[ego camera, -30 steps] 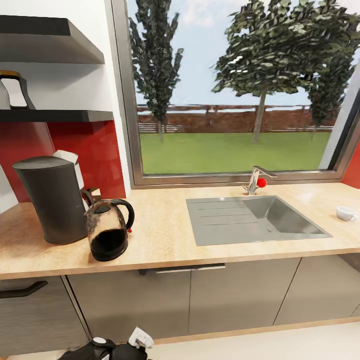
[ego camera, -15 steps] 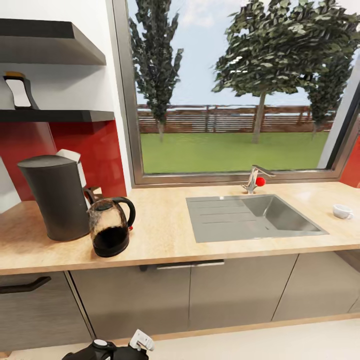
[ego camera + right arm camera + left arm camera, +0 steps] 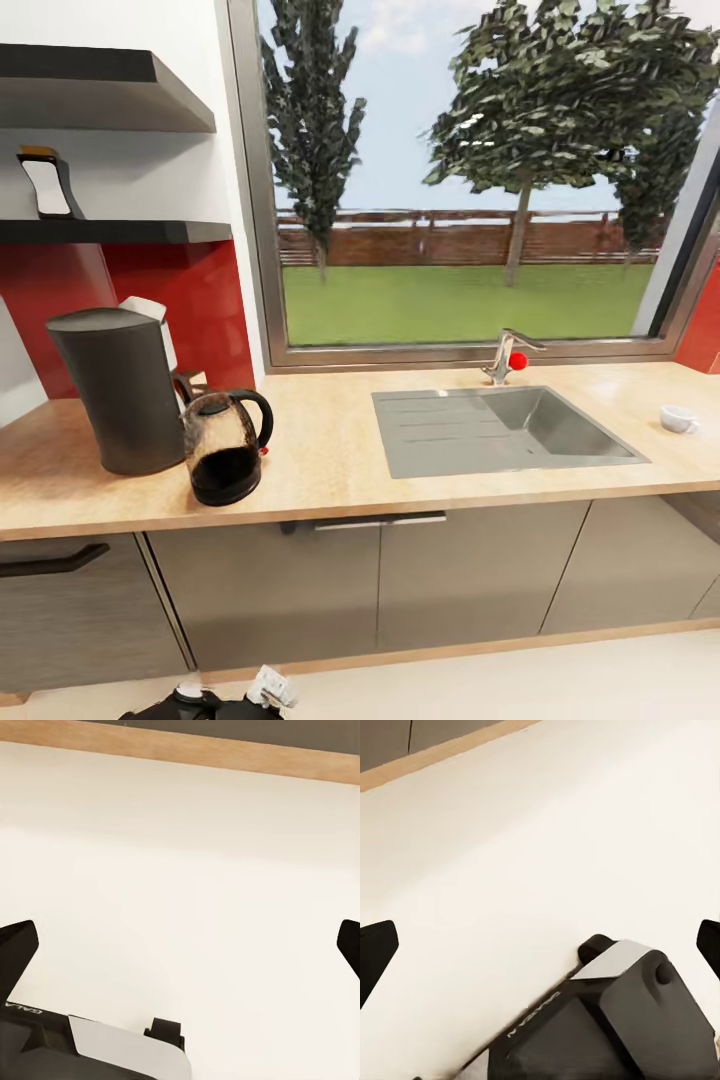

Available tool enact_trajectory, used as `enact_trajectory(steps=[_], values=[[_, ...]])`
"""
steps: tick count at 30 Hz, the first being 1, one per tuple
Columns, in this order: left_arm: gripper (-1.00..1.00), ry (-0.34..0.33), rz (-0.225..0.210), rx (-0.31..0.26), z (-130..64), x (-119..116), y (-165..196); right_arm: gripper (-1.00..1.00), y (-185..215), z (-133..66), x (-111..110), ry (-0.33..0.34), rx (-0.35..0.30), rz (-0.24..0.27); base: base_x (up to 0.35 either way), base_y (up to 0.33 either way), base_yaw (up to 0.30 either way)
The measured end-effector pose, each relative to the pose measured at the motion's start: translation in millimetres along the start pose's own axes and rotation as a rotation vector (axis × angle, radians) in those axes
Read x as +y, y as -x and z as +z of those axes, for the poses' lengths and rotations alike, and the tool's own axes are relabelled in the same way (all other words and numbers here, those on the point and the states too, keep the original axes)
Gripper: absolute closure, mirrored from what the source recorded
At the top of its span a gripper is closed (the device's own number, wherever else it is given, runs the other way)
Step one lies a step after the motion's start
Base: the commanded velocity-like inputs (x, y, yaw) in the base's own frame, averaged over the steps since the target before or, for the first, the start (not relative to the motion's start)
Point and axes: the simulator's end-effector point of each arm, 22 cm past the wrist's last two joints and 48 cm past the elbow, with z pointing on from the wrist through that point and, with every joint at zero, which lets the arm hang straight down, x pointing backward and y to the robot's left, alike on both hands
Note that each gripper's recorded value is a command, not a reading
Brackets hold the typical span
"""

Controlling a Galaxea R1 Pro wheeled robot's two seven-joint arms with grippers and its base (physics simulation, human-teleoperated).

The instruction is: Set up a coffee station on the kitchen countertop: keep the coffee maker on the countertop, move the bottle of coffee from the kitchen shelf to the counter next to the coffee maker, place a paper coffee filter on top of the coffee maker, put the saucer next to the coffee maker with the coffee cup on the saucer, and place the electric kettle next to the coffee maker.

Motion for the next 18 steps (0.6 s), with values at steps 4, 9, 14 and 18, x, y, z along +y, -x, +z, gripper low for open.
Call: enact_trajectory(steps=[4, 9, 14, 18], values=[[-1.00, 0.008, -0.052, 0.061, -6.7, 9.0, -48.4, -1.00, 0.1, 0.0, 0.0, 0.000, 0.000, 0.000, -0.006, 0.000, 0.000], [-1.00, -0.049, -0.113, 0.123, -14.8, -2.7, -103.5, -1.00, 0.4, 0.0, -0.6, -0.002, -0.002, 0.000, 0.000, 0.000, 0.000], [-1.00, -0.054, -0.122, 0.128, -15.9, -4.1, -109.4, -1.00, 0.5, 0.0, -0.5, -0.002, -0.002, 0.000, 0.000, 0.000, 0.000], [-1.00, -0.029, -0.172, 0.088, -22.6, 9.7, -103.2, -1.00, 0.5, 0.0, -0.8, -0.003, -0.002, 0.000, 0.000, 0.000, 0.000]])
